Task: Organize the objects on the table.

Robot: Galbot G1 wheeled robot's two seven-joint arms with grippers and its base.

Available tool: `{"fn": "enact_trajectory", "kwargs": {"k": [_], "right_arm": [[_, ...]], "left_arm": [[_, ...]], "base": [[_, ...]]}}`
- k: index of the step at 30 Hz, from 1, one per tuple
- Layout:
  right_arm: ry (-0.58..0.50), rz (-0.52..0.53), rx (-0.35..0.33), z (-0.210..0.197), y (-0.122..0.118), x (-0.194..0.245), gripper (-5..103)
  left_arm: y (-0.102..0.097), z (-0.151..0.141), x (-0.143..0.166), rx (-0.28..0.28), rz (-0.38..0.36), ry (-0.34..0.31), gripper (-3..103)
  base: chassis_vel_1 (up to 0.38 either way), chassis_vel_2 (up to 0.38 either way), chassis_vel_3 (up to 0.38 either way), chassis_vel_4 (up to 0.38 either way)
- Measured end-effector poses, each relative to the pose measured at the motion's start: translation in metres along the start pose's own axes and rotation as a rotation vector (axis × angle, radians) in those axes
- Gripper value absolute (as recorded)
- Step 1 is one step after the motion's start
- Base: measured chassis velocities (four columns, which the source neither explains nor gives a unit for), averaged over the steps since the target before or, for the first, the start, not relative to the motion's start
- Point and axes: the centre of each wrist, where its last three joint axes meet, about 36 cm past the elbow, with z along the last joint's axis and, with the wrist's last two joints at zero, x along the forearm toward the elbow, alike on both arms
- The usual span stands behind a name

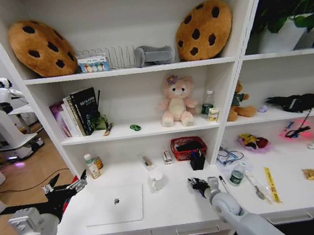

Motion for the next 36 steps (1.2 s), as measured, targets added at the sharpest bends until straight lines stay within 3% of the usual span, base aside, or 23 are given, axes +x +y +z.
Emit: {"fn": "enact_trajectory", "kwargs": {"k": [1,3,4,11,13,16,17,21,25,36], "right_arm": [[0.002,0.007,0.002,0.001,-0.002,-0.001,18],[0.002,0.009,0.003,0.001,-0.003,-0.001,18],[0.002,0.012,0.005,0.001,-0.004,-0.001,12],[-0.047,0.026,0.042,-0.004,-0.009,0.000,12],[-0.148,0.008,0.076,-0.010,-0.013,0.001,12],[-0.208,0.011,0.114,-0.013,-0.015,0.002,12],[-0.335,0.063,0.204,-0.022,-0.019,-0.002,12],[-0.482,0.062,0.275,-0.039,-0.026,-0.012,12],[-0.556,0.056,0.287,-0.049,-0.030,-0.028,12],[-0.701,0.081,0.242,-0.095,-0.040,-0.095,12]], "left_arm": [[0.000,0.000,0.000,0.000,0.000,0.000,100],[0.000,0.000,0.000,0.000,0.000,0.000,100],[0.000,0.000,0.000,0.000,0.000,0.000,100],[0.000,0.000,0.000,0.000,0.000,0.000,100],[0.000,0.000,0.000,0.000,0.000,0.000,100],[0.000,0.000,0.000,0.000,0.000,0.000,100],[0.000,0.000,0.000,0.000,0.000,0.000,100],[0.000,0.000,0.000,0.000,0.000,0.000,100],[0.000,0.000,0.000,0.000,0.000,0.000,100],[0.000,0.000,0.000,0.000,0.000,0.000,100]], "base": [[0.000,0.000,0.000,0.000],[0.000,0.000,0.000,0.000],[0.000,0.000,0.000,0.000],[0.000,0.000,0.000,0.000],[0.000,0.000,0.000,0.000],[0.000,0.000,0.000,0.000],[0.000,0.000,0.000,0.000],[0.000,0.000,0.000,0.000],[0.000,0.000,0.000,0.000],[0.000,0.000,0.000,0.000]]}}
